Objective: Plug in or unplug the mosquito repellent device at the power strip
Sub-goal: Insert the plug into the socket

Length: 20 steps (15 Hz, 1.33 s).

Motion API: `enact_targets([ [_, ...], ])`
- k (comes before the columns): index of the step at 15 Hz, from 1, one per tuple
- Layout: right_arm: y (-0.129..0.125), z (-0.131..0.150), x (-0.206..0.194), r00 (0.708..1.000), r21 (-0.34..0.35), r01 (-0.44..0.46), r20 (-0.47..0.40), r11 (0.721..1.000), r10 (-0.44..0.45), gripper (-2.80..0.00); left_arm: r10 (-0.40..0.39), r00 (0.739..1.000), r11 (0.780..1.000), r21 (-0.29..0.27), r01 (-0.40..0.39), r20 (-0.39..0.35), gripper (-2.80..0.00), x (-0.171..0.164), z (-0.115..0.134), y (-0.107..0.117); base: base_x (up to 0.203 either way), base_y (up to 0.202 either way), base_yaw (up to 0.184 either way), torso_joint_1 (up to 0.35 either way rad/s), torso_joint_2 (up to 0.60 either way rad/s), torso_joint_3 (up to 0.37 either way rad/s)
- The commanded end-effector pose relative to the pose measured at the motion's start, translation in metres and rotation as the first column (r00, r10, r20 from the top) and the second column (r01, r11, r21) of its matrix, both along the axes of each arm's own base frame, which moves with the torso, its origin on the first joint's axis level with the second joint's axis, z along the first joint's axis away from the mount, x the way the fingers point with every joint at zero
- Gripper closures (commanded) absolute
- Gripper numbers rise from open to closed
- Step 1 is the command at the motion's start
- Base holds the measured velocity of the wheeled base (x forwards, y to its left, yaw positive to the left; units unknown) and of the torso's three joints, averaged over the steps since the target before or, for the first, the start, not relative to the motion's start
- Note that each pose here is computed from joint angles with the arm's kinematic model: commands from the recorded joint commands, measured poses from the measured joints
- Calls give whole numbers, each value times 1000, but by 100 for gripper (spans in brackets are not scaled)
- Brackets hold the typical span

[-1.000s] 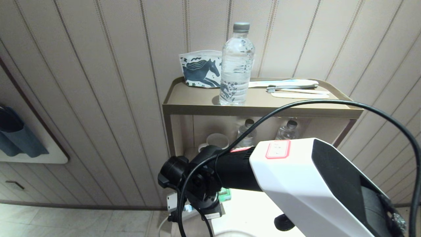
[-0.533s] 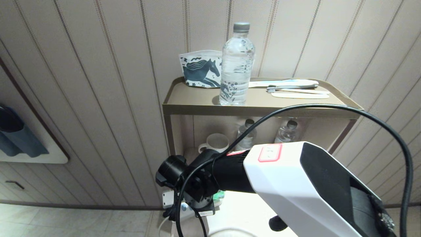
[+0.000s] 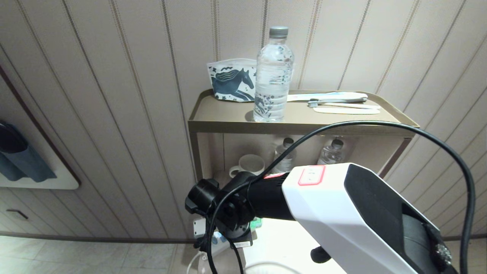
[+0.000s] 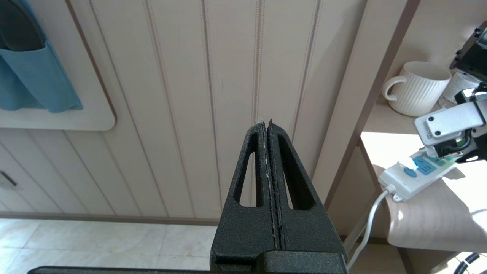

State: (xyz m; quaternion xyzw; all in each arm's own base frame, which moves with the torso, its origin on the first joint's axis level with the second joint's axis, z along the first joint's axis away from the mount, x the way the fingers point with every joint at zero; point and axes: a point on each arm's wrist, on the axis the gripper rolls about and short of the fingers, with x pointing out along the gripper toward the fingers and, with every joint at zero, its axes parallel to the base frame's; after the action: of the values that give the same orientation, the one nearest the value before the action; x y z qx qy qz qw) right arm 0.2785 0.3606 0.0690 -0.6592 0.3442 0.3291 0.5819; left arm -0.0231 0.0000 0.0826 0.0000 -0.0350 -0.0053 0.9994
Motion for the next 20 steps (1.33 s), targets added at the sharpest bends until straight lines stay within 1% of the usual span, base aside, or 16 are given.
enact_targets([
  [1,-3,3,-3,1000,-23,0,-15,1000,0,0,0,1000,1000,-1,0,1,0,0,0,0,0,0,0,0,0,0],
  [5,-11,6,0,999,-45,18,-32,999,-20,0,-1,1000,1000,-1,1,1,0,0,0,0,0,0,0,0,0,0],
  [9,-18,13,-5,998,-86,18,-63,996,-24,0,-1,1000,1000,0,1,1,0,0,0,0,0,0,0,0,0,0],
  [14,-18,16,-5,998,-73,27,-56,997,-31,0,-1,1000,1000,0,1,1,0,0,0,0,0,0,0,0,0,0],
  [15,-19,21,-6,998,-65,25,-50,998,-28,0,-2,1000,1000,0,2,1,0,0,0,0,0,0,0,0,0,0],
  [18,-14,26,-6,1000,-22,20,-19,1000,-20,0,0,1000,1000,0,0,1,0,0,0,0,0,0,0,0,0,0],
  [20,-7,22,-4,1000,6,9,4,1000,-9,0,1,1000,1000,-1,-1,1,0,0,0,0,0,0,0,0,0,0],
])
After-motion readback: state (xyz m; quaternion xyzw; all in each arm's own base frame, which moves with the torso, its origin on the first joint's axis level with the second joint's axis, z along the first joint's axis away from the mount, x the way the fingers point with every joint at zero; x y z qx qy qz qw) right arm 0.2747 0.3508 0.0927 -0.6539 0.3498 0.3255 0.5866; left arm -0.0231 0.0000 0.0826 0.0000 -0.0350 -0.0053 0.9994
